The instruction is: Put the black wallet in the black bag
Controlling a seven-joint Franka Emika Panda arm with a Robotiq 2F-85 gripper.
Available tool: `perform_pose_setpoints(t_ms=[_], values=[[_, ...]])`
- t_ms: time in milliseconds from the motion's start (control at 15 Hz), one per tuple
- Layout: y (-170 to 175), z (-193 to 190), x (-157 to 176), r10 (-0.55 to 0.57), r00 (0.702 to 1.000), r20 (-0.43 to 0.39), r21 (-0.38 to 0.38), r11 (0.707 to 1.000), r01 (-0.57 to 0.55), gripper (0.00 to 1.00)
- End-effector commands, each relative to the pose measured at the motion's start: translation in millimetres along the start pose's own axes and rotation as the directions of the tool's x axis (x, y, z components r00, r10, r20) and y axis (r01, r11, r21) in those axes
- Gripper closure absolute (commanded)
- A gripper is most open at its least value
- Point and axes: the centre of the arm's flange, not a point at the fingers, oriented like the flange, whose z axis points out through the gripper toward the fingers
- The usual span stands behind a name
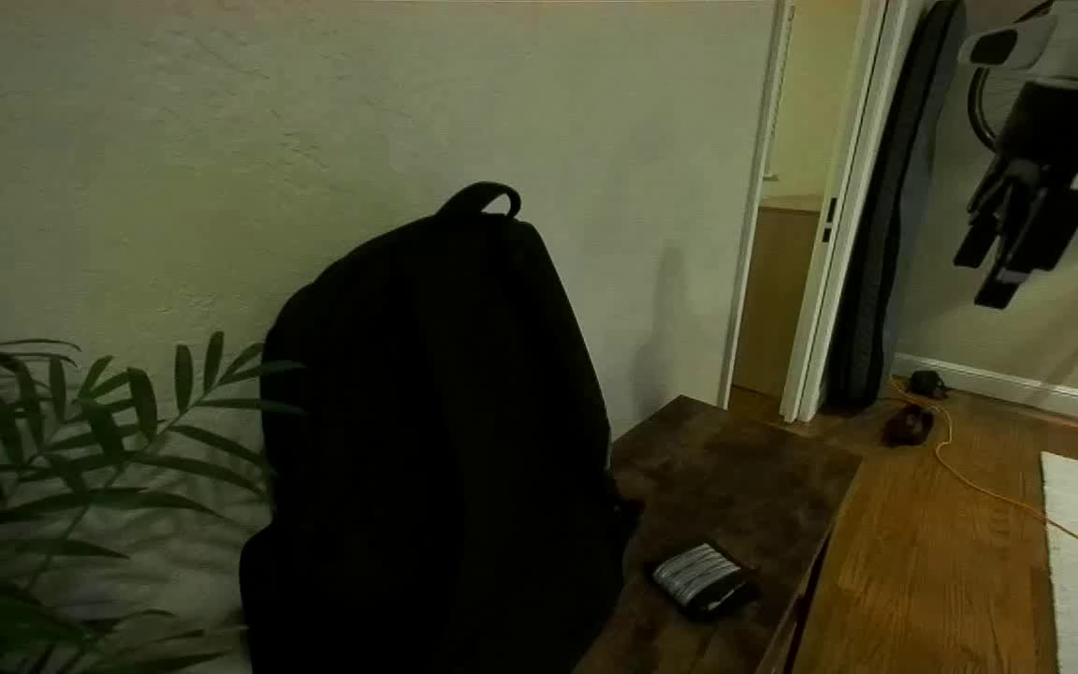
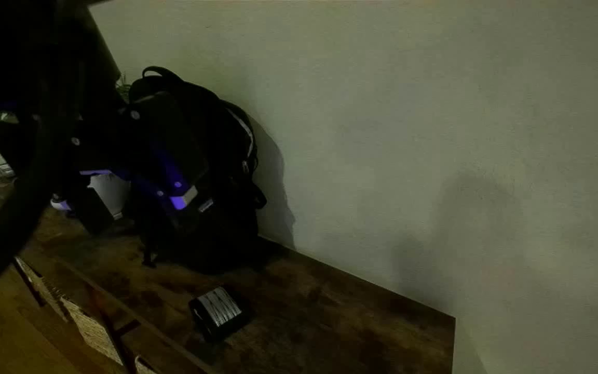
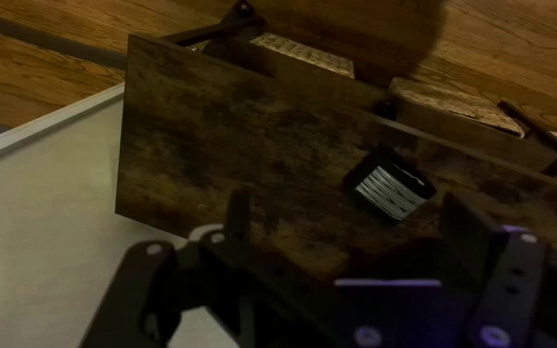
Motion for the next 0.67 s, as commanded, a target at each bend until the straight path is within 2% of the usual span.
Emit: perform_pose_setpoints(t_ms=[0,400,600], values=[[0,0,0,0.0,1.0,0.0,0.0,1.0,0.0,0.0],[-3,5,4,-0.001,1.0,-0.003,0.004,1.0,0.001,0.0],[-17,18,15,-0.009,1.0,-0.005,0.012,1.0,0.009,0.0]])
